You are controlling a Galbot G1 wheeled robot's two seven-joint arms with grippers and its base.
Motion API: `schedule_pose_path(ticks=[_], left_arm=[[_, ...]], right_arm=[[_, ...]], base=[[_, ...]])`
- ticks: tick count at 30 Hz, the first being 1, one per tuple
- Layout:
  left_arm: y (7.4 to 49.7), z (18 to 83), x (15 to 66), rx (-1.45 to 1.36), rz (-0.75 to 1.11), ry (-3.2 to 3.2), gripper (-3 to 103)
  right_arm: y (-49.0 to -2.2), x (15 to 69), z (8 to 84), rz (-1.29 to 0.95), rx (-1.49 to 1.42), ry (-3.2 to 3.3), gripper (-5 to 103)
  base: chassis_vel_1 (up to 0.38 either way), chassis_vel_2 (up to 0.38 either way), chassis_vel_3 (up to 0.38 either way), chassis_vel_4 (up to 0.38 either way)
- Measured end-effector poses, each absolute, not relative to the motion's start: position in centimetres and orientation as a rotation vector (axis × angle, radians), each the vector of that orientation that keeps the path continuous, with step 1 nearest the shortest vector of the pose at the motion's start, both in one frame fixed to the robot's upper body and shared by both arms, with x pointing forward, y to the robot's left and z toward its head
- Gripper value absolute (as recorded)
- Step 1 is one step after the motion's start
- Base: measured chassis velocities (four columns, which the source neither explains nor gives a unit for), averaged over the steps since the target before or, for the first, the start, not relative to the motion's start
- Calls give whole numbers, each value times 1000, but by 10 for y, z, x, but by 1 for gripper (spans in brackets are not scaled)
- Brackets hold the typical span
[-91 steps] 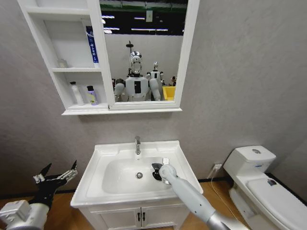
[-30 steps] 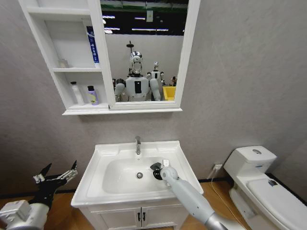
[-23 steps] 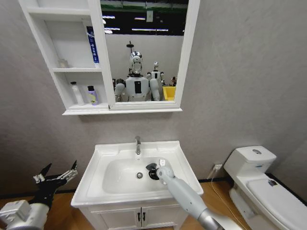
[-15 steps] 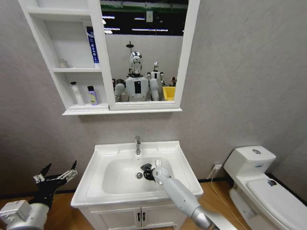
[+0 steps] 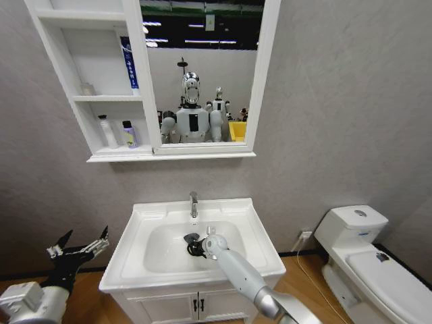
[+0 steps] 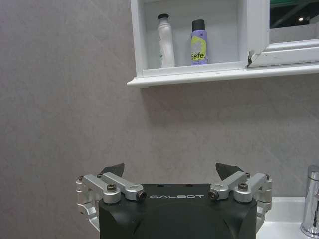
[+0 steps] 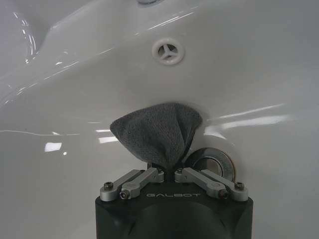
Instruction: Move facial cleanser and shampoo from washbasin to cabinet, then wipe washbasin with towel.
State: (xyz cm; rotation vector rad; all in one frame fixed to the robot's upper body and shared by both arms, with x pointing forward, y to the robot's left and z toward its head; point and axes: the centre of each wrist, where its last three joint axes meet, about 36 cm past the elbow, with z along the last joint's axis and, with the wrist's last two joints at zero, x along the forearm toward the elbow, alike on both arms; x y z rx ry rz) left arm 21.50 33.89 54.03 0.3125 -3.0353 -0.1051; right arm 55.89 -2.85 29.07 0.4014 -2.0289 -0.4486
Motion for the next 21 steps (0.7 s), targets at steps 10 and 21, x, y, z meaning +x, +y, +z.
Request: schedule_pose_path(ticks=[10,21], left_arm=[[339,540,215,312,-105,-3035,100],[339,540,215,312,-105,-3035,100]], right_arm=[[-64,516,372,-548,505,-2071,4],[-90,429,458,-636,541,-2075,4]], base=[[0,0,0,0],[0,0,0,0]])
